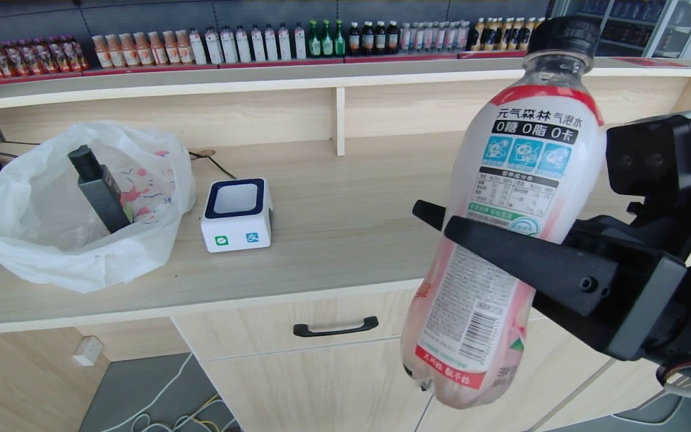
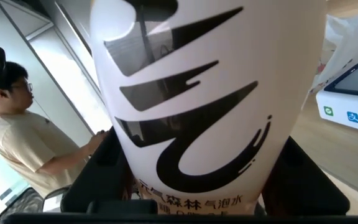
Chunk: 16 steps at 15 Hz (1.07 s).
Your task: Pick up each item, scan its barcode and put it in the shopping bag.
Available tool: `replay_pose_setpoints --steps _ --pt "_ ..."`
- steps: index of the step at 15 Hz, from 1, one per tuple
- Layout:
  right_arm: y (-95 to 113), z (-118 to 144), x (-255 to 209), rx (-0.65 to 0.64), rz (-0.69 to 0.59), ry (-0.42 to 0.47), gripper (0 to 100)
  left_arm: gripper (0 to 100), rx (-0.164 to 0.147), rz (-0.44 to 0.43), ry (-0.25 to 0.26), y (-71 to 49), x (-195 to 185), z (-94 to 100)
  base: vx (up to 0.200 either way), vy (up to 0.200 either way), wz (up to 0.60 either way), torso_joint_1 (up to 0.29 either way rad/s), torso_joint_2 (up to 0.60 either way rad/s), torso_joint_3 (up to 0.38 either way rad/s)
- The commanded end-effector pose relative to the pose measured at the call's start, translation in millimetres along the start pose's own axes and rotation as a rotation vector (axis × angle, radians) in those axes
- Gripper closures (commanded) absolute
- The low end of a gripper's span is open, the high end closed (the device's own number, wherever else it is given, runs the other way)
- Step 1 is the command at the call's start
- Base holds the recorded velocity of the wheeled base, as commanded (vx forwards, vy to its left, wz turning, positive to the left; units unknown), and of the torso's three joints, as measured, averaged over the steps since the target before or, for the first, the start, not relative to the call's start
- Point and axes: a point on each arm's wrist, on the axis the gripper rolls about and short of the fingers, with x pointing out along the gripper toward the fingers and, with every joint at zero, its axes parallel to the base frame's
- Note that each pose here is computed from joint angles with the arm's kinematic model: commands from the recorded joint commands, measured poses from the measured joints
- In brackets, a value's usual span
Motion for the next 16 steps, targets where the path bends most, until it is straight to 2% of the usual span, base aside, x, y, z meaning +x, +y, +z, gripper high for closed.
replay_pose_setpoints --steps 1,3,5,9,11,14,16 --pt "-3 -3 -4 -0.020 -0.020 0.009 100 0 0.000 0.000 0.000 0.0 0 0.0 0.000 0.000 0.00 0.000 0.00 0.000" --pt "-19 -17 -20 -0.126 -0.109 0.062 100 0 0.000 0.000 0.000 0.0 0 0.0 0.000 0.000 0.00 0.000 0.00 0.000" --pt "-26 -24 -32 -0.157 -0.187 0.081 100 0 0.000 0.000 0.000 0.0 0 0.0 0.000 0.000 0.00 0.000 0.00 0.000" --pt "-39 -30 -33 -0.306 -0.435 0.016 100 0 0.000 0.000 0.000 0.0 0 0.0 0.000 0.000 0.00 0.000 0.00 0.000" --pt "-52 -37 -32 -0.383 -0.604 0.001 100 0 0.000 0.000 0.000 0.0 0 0.0 0.000 0.000 0.00 0.000 0.00 0.000" --pt "-69 -43 -25 -0.474 -0.767 -0.010 100 0 0.000 0.000 0.000 0.0 0 0.0 0.000 0.000 0.00 0.000 0.00 0.000" --pt "-82 -31 -10 -0.551 -0.844 -0.093 100 0 0.003 -0.002 0.000 0.0 0 0.0 0.000 0.000 0.00 0.000 0.00 0.000"
